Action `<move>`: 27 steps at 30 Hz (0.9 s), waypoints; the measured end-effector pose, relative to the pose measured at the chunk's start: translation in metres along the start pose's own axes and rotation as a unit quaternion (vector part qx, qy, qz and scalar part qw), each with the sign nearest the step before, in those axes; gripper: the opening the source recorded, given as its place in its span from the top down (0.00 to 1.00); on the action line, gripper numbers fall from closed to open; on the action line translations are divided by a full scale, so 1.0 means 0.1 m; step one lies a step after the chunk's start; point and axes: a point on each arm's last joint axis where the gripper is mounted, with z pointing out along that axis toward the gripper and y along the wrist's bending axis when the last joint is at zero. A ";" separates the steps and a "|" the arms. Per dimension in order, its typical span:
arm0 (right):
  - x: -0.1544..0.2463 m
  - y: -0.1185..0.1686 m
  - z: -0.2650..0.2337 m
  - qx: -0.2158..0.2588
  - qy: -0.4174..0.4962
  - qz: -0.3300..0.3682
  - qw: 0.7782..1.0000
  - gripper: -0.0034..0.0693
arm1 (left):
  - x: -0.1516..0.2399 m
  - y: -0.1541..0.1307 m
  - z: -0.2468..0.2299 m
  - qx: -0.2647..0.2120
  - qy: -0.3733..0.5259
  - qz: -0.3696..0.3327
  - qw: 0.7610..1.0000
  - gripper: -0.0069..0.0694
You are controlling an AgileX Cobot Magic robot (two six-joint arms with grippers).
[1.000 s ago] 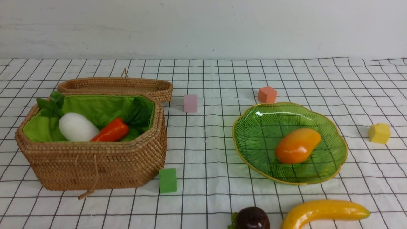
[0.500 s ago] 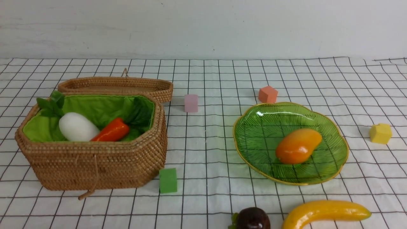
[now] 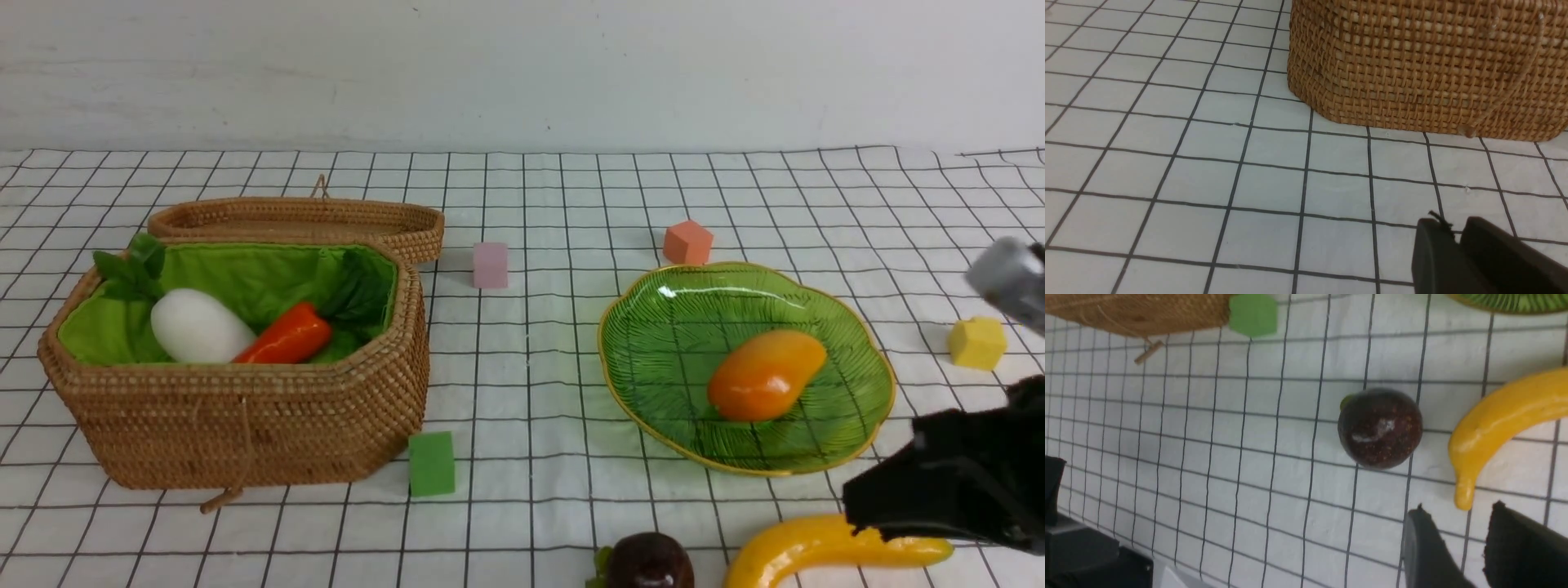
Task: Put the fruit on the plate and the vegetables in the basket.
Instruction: Use the right arm to grab a banana and put it into the right plate
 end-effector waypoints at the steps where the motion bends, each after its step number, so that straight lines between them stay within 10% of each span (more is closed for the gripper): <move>1: -0.06 0.01 0.08 -0.002 0.024 0.006 1.000 0.61 | 0.00 0.00 0.00 0.000 0.000 0.000 1.000 0.79; 9: -0.16 0.12 0.71 0.119 0.144 0.034 0.982 0.45 | 0.00 0.00 0.00 0.000 0.000 0.000 1.000 0.79; 13: -0.30 0.08 0.94 0.215 0.100 0.177 0.955 0.25 | 0.00 0.00 0.00 0.000 0.000 0.000 1.000 0.79; 27: -0.48 -0.12 1.30 0.241 -0.022 0.436 0.867 0.20 | 0.00 0.00 0.00 0.000 0.000 0.000 1.000 0.79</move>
